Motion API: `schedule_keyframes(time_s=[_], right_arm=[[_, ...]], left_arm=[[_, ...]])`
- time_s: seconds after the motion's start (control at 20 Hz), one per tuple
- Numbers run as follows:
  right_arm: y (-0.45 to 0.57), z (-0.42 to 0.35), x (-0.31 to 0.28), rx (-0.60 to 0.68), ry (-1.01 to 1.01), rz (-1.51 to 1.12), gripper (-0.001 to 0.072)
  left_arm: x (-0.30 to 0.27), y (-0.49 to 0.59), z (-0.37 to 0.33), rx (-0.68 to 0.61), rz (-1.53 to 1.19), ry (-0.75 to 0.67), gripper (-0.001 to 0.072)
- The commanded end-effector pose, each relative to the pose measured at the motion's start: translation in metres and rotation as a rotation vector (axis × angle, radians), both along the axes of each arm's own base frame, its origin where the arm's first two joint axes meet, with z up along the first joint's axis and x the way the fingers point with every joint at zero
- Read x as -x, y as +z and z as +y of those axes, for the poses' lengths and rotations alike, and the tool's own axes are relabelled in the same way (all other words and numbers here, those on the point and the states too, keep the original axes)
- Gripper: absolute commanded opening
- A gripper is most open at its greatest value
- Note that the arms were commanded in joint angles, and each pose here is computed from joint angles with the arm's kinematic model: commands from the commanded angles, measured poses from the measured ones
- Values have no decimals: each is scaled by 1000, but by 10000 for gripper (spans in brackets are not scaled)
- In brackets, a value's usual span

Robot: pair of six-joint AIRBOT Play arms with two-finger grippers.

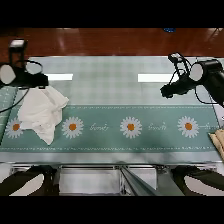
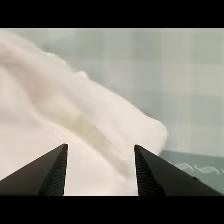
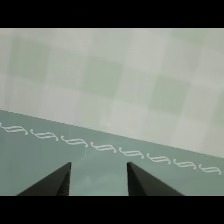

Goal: Fold the shirts.

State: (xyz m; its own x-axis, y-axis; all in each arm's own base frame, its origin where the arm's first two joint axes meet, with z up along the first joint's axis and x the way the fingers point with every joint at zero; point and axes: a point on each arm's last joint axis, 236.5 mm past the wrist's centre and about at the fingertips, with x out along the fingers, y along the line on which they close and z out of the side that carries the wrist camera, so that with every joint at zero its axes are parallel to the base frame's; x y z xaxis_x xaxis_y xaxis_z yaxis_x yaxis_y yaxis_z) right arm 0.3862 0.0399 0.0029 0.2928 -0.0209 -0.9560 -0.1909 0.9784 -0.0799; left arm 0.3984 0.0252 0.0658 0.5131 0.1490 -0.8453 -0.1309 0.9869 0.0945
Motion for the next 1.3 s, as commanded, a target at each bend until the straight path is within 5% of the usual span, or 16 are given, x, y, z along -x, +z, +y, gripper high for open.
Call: schedule_keyframes(time_s=[0.0, 0.2, 0.7, 0.75, 0.85, 0.95, 1.25], right_arm=[[-2, -3, 5, 2, -35, 23, 407], [-2, 7, 6, -53, -81, 27, 407], [-3, 14, 8, -98, -128, 38, 406], [-3, 14, 8, -98, -130, 38, 406], [-2, 13, 6, -97, -129, 26, 406], [3, 12, 4, -95, -127, 11, 406], [76, 4, 10, -103, -127, -187, 406]], left_arm=[[10, 2, 73, 55, -28, 279, 508], [15, -46, 63, 273, 106, 252, 507], [29, -150, 39, 368, 410, 235, 505], [29, -152, 33, 387, 419, 218, 478], [31, -151, 24, 417, 434, 185, 137], [34, -144, 11, 454, 457, 127, 18], [-46, 24, -39, 658, 21, -55, 17]])
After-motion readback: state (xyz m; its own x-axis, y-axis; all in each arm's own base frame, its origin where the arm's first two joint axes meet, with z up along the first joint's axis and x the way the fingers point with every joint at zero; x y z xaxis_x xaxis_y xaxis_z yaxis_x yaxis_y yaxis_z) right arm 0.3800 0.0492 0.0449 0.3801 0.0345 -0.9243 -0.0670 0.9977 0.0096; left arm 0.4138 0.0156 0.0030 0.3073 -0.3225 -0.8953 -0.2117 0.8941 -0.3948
